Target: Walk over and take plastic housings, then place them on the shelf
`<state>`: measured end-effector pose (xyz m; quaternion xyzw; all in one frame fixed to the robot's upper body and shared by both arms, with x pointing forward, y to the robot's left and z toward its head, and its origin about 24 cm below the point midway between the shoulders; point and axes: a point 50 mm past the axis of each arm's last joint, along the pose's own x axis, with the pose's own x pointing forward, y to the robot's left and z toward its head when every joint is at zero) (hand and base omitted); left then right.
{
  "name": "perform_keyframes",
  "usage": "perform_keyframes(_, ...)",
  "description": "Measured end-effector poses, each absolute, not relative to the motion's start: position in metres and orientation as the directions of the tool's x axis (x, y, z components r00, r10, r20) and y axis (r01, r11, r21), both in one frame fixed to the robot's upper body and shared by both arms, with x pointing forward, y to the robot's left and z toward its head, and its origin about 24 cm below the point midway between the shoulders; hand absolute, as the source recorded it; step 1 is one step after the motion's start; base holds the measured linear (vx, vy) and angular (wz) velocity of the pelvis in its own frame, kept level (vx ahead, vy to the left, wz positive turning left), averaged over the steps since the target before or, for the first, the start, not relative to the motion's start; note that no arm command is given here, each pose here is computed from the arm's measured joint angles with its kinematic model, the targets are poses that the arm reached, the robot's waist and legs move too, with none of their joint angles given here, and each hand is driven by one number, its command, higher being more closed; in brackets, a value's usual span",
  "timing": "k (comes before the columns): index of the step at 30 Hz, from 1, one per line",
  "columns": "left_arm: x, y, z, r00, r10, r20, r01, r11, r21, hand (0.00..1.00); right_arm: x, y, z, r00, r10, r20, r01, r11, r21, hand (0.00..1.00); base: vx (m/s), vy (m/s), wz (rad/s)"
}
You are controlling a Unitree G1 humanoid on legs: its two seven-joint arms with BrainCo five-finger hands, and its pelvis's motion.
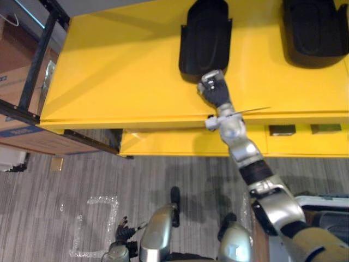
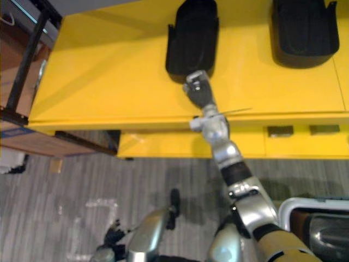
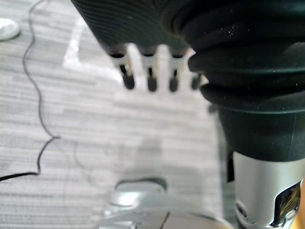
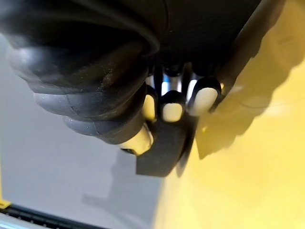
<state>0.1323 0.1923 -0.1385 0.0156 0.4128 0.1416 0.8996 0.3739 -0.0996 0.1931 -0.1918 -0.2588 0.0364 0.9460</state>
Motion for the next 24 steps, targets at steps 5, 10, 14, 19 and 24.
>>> perform_keyframes(5,0.132,0.192,-0.139,0.619,0.266,-0.738,-0.24,0.96,0.145,0.0,0.376,-0.101,0.192,0.866,0.166,0.472,0.033,0.922,-0.386,1.0,0.0,0.0,0.0)
perform_keyframes(10,0.132,0.192,-0.139,0.619,0.266,-0.739,-0.24,0.96,0.145,0.0,0.377,-0.101,0.192,0.867,0.168,0.469,0.033,0.919,-0.392,1.0,0.0,0.0,0.0)
perform_keyframes(14,0.132,0.192,-0.139,0.62,0.266,-0.738,-0.24,0.96,0.145,0.0,0.375,-0.097,0.191,0.863,0.189,0.469,0.015,0.918,-0.397,1.0,0.0,0.0,0.0)
perform_keyframes(19,0.124,0.194,-0.141,0.608,0.274,-0.745,-0.245,0.958,0.153,0.0,0.344,-0.082,0.178,0.816,0.318,0.482,-0.111,0.905,-0.41,1.0,0.07,-0.031,-0.09)
perform_keyframes(24,0.101,0.206,-0.146,0.547,0.325,-0.771,-0.299,0.936,0.183,0.0,0.296,-0.074,0.19,0.71,0.435,0.554,-0.31,0.899,-0.309,1.0,0.11,-0.023,-0.27)
